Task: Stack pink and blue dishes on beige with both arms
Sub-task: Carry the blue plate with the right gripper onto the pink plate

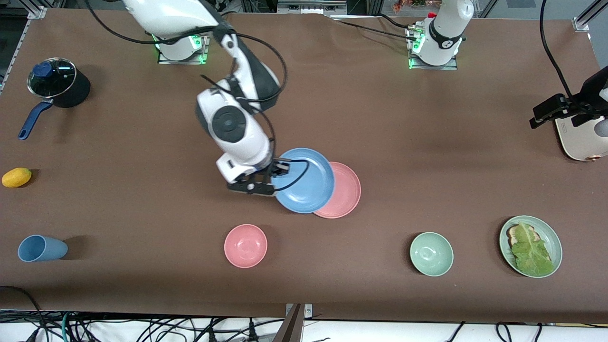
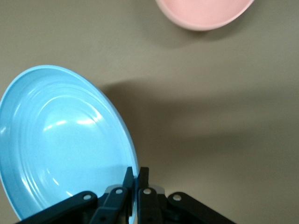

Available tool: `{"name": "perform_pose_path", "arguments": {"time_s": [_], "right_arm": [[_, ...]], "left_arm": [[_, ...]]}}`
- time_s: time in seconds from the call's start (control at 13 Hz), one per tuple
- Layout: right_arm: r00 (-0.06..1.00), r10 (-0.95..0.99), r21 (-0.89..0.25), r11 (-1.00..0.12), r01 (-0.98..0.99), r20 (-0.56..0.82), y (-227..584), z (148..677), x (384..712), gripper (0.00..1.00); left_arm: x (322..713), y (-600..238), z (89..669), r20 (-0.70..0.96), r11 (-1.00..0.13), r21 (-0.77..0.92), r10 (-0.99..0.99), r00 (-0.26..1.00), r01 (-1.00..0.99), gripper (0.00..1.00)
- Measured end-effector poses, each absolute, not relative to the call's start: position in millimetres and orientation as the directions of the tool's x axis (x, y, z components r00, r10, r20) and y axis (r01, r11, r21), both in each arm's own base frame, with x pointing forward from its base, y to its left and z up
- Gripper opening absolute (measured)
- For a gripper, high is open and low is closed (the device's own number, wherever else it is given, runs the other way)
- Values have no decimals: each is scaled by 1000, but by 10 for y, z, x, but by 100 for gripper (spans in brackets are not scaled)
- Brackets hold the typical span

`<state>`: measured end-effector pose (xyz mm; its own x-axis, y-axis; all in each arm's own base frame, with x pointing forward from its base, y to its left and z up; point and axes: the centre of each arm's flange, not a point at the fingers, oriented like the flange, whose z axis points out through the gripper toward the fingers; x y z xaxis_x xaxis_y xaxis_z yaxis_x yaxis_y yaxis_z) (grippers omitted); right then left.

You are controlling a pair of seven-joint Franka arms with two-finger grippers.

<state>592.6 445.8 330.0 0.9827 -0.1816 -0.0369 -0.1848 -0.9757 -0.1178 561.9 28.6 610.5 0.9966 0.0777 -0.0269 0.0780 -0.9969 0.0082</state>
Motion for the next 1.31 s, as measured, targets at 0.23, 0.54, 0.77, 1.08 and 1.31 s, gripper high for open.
{"name": "perform_pose_path", "arguments": {"time_s": [0.23,0.54,0.77,1.08,1.31], "right_arm": [[963,-269,-141,-952,-270,-28,4922,2808,5674,5],[950,-314,-181,-934,-308,1,5039,2511,5662,5],[947,-321,-186,-931,-314,11,5006,2529,5710,5],[946,-323,-186,-931,-315,11,5010,2531,5709,7],[944,-329,-172,-932,-320,27,4980,2530,5731,25]], "left_arm": [[5626,326,6088,-30,-996,8,85,996,85,100],[5626,335,6086,-30,-996,8,85,996,85,100],[5627,327,6084,-31,-996,8,83,996,83,100],[5630,327,6078,-32,-996,8,83,996,83,100],[5631,327,6077,-32,-996,8,83,996,83,100]]}}
